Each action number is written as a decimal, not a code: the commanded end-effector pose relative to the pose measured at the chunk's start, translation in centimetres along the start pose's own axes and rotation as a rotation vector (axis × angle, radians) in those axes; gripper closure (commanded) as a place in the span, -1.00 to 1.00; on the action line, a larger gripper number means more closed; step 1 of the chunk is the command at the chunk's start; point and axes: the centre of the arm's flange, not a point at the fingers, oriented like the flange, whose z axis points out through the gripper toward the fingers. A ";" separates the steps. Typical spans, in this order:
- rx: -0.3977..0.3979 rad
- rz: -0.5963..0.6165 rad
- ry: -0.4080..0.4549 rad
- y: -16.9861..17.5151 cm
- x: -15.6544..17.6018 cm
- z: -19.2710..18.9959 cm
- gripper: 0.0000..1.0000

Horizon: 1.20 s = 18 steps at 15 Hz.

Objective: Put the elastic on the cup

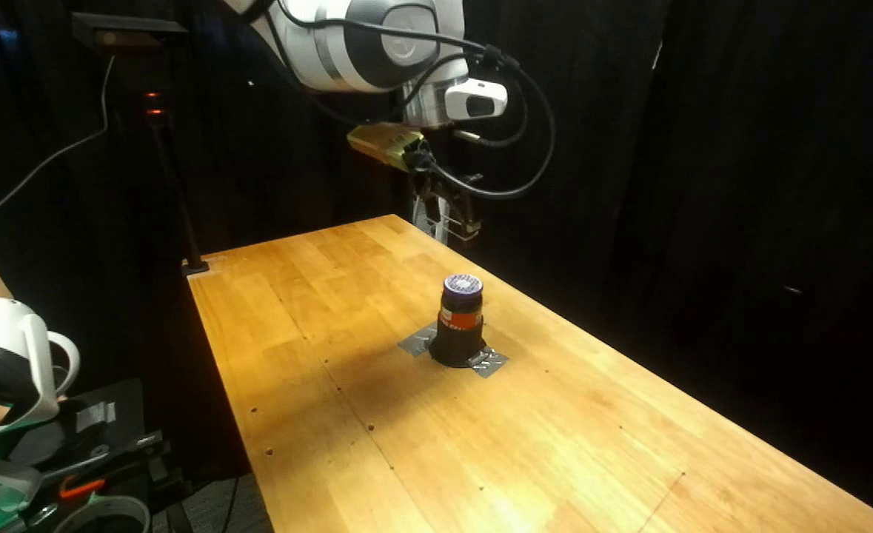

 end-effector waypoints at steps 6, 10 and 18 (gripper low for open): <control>-0.021 0.042 0.038 -1.3 3.3 7.4 -1.00; -0.032 0.067 0.074 -1.3 3.9 9.2 -1.00; -0.066 0.094 0.092 -0.6 3.9 12.0 -1.00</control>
